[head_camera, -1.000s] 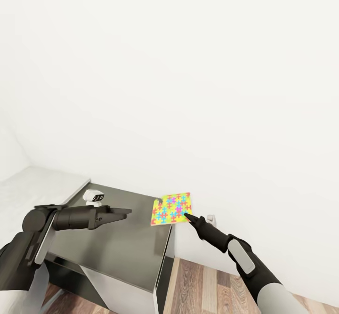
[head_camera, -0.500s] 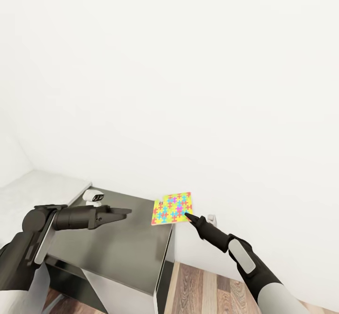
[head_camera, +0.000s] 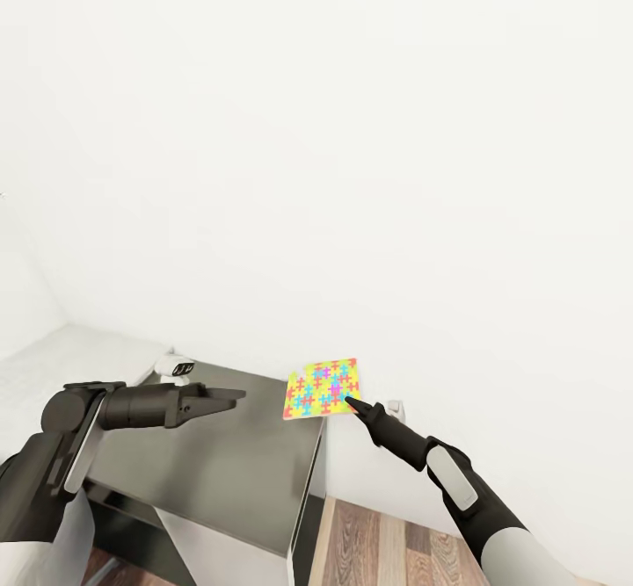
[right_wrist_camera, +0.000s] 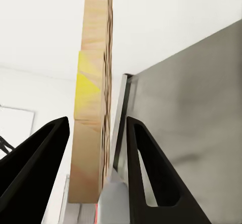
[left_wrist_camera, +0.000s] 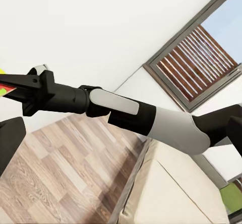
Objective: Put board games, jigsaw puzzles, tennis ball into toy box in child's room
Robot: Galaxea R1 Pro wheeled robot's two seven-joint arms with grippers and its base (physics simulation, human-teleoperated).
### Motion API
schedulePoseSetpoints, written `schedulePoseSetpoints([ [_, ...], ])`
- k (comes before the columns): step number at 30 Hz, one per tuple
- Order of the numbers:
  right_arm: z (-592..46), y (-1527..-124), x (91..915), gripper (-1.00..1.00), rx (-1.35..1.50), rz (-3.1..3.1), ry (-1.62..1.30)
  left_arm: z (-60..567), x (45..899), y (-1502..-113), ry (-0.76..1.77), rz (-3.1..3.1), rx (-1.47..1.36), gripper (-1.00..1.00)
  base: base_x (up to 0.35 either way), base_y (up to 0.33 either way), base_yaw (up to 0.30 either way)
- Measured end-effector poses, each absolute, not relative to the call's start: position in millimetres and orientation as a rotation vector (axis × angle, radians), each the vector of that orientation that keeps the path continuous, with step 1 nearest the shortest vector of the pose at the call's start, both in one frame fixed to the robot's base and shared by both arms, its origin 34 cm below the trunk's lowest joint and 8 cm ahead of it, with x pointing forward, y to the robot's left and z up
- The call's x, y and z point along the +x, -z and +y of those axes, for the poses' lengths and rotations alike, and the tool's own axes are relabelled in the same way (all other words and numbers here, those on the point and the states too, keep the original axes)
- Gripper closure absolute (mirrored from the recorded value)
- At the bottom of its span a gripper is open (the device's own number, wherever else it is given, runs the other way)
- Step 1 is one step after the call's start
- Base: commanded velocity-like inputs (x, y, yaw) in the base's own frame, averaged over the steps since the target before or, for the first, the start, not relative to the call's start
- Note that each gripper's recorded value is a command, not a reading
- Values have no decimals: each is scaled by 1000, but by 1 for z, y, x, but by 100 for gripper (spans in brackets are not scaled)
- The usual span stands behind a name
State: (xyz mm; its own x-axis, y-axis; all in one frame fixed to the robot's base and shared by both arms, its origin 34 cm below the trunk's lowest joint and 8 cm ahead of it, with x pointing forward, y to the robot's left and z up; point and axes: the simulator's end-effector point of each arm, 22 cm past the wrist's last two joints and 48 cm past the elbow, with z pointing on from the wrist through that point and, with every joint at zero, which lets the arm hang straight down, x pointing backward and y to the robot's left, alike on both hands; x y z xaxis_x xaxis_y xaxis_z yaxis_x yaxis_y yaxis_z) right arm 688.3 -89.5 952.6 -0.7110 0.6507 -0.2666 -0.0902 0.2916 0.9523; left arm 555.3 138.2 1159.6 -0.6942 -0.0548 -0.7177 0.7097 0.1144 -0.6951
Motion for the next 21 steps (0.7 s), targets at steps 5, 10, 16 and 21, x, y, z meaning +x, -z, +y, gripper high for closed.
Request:
schedulePoseSetpoints([
  [5,-90,-961,687,100,494,1912,-1474,138,552,-1167,1635,1792,642,-100,0,0,53],
  [10,-90,-971,686,100,487,1905,-1474,138,549,-1175,1630,1786,648,-100,0,0,69],
  [16,-91,-981,684,100,481,1898,-1473,138,545,-1183,1625,1779,655,-100,0,0,74],
  [21,-90,-988,682,100,475,1893,-1473,140,542,-1189,1616,1778,659,-100,0,0,69],
])
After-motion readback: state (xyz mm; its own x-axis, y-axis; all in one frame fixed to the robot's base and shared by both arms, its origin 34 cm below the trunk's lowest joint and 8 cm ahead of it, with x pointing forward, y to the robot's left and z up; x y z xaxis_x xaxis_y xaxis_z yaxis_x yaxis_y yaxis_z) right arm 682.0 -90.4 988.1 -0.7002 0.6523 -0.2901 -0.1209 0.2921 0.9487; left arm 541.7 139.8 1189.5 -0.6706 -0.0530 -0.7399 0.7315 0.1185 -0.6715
